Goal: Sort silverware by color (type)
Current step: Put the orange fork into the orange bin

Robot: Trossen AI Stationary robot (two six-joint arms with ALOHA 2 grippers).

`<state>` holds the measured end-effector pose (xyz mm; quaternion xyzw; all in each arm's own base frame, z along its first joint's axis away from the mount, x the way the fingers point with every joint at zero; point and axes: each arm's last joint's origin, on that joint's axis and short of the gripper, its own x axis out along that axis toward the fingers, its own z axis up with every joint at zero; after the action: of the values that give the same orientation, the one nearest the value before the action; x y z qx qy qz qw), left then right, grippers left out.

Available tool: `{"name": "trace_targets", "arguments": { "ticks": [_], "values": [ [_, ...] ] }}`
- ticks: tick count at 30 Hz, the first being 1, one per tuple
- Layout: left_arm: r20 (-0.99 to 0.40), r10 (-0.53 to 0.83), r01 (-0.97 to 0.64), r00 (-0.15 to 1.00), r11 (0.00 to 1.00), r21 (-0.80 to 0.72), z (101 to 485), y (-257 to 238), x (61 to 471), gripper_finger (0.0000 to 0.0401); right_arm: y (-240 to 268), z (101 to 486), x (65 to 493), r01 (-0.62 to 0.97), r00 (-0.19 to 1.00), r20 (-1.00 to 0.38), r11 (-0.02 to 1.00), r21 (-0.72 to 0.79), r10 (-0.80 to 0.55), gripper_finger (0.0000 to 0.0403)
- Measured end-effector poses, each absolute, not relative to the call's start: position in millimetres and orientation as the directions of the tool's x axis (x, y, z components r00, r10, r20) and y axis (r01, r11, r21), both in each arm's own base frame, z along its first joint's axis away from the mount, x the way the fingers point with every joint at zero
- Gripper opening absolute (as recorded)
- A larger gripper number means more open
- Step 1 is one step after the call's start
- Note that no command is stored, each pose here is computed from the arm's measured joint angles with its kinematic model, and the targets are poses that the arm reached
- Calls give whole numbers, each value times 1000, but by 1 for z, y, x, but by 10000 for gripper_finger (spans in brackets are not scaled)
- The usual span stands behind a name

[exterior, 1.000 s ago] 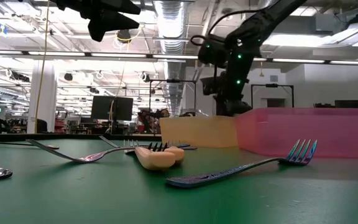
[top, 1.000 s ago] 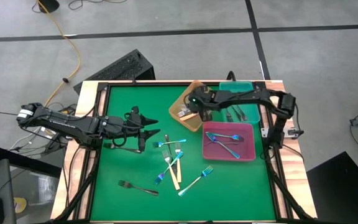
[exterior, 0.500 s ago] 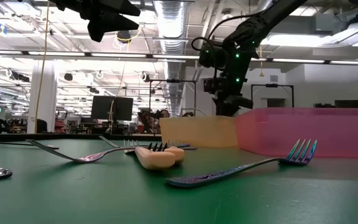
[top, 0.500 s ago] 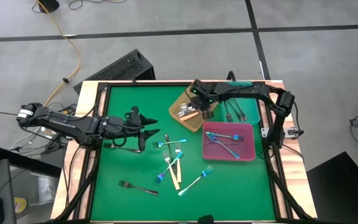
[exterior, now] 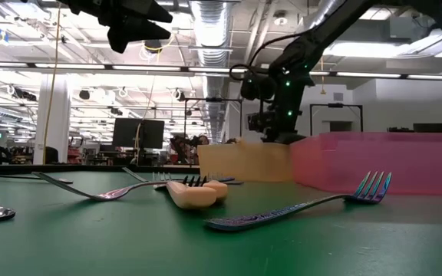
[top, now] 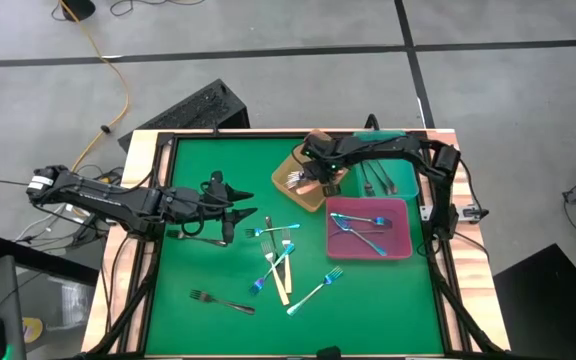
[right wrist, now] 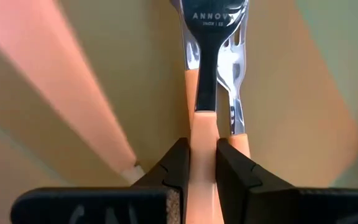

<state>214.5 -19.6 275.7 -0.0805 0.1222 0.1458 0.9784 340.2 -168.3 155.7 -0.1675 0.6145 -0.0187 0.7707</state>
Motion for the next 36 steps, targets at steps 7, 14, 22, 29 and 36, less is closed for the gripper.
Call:
{"name": "trace_targets", "arguments": {
  "ticks": [7,14,22,29,36],
  "values": [
    [-276,280,-320,919,941,-111,274,-19,214,183,-168,157,340,-170,247,-940,944,-283,-237,75],
    [-276,289,-329,917,938,-109,274,-19,214,183,-167,157,341,-162,245,-937,943,-292,-248,76],
    [-276,289,-329,917,938,-110,274,-19,214,183,-164,158,342,-142,237,-931,938,-315,-277,186],
    [-281,289,-329,915,938,-108,274,-19,214,183,-163,158,343,-138,240,-930,938,-318,-280,206],
    [-320,284,-332,904,937,-107,270,-19,212,183,-162,163,345,-135,218,-933,938,-318,-285,207]
  ]
}}
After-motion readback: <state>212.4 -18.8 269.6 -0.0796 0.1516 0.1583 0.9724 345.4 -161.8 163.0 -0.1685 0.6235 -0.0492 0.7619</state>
